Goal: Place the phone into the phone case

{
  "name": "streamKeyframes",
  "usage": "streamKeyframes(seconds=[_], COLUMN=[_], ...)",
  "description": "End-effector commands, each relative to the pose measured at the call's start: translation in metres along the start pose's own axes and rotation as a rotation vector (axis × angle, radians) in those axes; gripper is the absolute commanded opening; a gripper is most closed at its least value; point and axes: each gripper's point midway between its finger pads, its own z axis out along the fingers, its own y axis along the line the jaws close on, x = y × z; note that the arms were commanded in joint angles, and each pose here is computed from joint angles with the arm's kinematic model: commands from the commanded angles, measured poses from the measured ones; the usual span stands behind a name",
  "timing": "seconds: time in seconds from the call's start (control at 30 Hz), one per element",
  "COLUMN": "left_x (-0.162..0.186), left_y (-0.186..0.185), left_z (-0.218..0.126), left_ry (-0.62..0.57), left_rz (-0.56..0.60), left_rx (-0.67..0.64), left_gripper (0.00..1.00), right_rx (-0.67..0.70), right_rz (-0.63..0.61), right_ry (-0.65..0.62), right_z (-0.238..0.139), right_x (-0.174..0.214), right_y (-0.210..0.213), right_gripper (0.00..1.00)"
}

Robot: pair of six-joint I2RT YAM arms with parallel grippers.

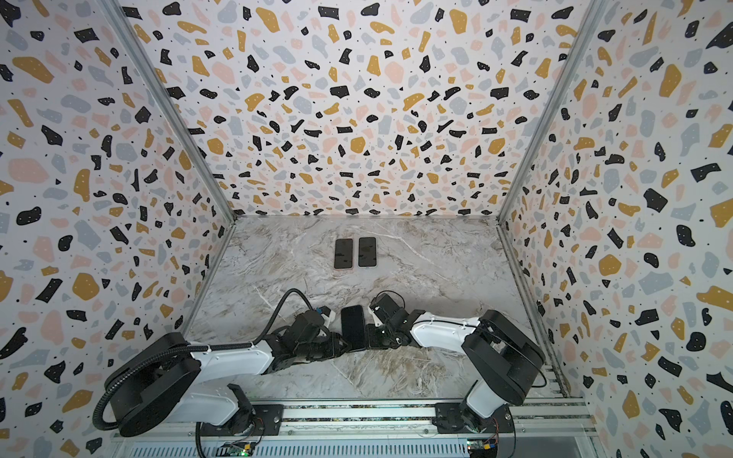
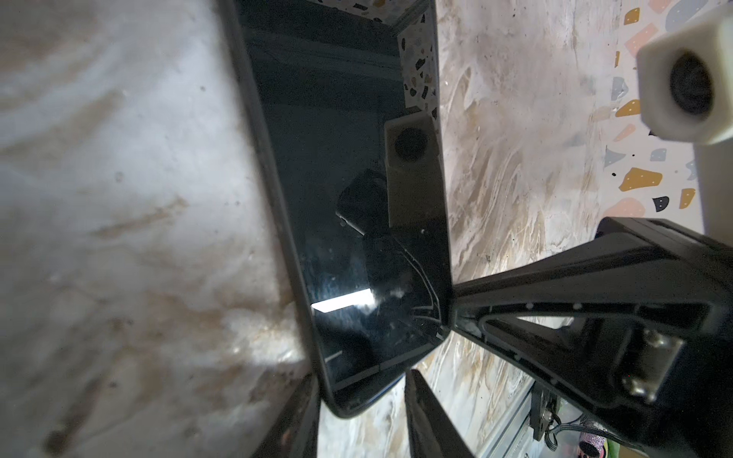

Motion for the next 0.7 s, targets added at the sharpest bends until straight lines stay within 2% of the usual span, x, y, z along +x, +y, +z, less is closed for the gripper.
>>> streamKeyframes(seconds=[0.0,0.5,0.67], left_x=[0.036,0.034,0.032], left_y=[0.03,0.029,0.03], left_z=[0.009,0.007,0.004], left_ry=[0.13,0.121,0.116], left_rz=[-0.019,-0.007,0.007], left_rx=[-0.086,-0.089,-0.106], left_gripper=[0.39,0.38,0.38], right_rx=[-0.074,-0.058,-0.058], right_rz=[-0.024,0.019,-0.006], right_ry=[0.243,0.282,0.233], right_z=[0.044,0.055,0.04], right_x=[0.064,0.076,0.06], right_y=[0.004,-0.008,0.001], right_gripper=[0.06,0.06,0.06])
